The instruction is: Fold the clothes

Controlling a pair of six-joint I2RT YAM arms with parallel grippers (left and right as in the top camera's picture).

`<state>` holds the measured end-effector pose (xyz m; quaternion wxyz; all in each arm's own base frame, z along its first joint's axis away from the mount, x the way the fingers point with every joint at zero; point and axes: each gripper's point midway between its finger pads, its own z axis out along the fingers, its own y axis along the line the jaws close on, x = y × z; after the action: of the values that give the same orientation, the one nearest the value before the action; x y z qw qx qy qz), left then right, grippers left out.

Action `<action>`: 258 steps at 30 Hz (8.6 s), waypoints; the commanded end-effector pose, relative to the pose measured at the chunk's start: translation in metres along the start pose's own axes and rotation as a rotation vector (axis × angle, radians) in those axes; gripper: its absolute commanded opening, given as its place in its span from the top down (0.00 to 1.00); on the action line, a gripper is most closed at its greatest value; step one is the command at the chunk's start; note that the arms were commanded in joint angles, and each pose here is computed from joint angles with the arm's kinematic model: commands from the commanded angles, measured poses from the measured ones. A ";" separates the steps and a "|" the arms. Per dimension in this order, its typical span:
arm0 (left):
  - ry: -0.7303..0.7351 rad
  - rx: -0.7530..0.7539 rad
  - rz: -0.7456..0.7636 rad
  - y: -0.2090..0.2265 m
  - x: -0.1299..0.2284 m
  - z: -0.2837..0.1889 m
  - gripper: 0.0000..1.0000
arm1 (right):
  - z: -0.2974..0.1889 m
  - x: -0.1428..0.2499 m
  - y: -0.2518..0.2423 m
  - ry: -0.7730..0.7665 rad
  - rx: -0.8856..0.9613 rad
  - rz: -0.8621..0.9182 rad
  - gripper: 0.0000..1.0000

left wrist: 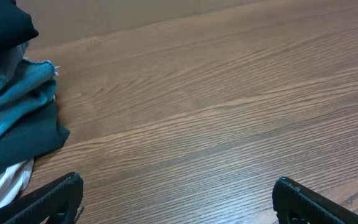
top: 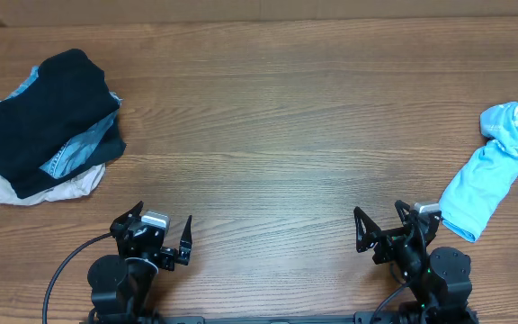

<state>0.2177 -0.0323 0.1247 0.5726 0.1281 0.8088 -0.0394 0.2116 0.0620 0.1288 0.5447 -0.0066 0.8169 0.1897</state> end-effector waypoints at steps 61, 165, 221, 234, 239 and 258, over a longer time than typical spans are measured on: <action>0.333 0.175 -0.391 0.005 -0.191 -0.017 0.00 | 0.033 -0.140 0.038 0.315 0.060 0.262 0.00; 0.782 0.409 -0.110 -0.088 -0.177 0.054 0.00 | 0.098 -0.031 -0.222 0.660 0.797 0.848 0.12; 0.449 0.073 -0.004 -0.017 -0.300 0.005 0.00 | -0.022 -0.406 0.076 -0.113 -0.251 0.066 0.96; 0.372 0.074 -0.009 -0.015 -0.323 -0.011 0.00 | -0.008 -0.384 0.036 -0.080 0.137 0.043 0.96; 0.380 0.071 0.012 -0.014 -0.321 -0.012 0.00 | -0.078 -0.422 -0.066 -0.257 0.582 0.096 0.96; 0.372 0.052 0.021 -0.011 -0.323 -0.011 0.00 | 0.144 -0.274 0.099 0.436 -0.140 0.121 0.96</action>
<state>0.3080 -0.0968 0.4181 0.3908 0.1550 0.9065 -0.0385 0.4216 0.0632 0.4028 0.4215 0.0360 0.8781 0.2236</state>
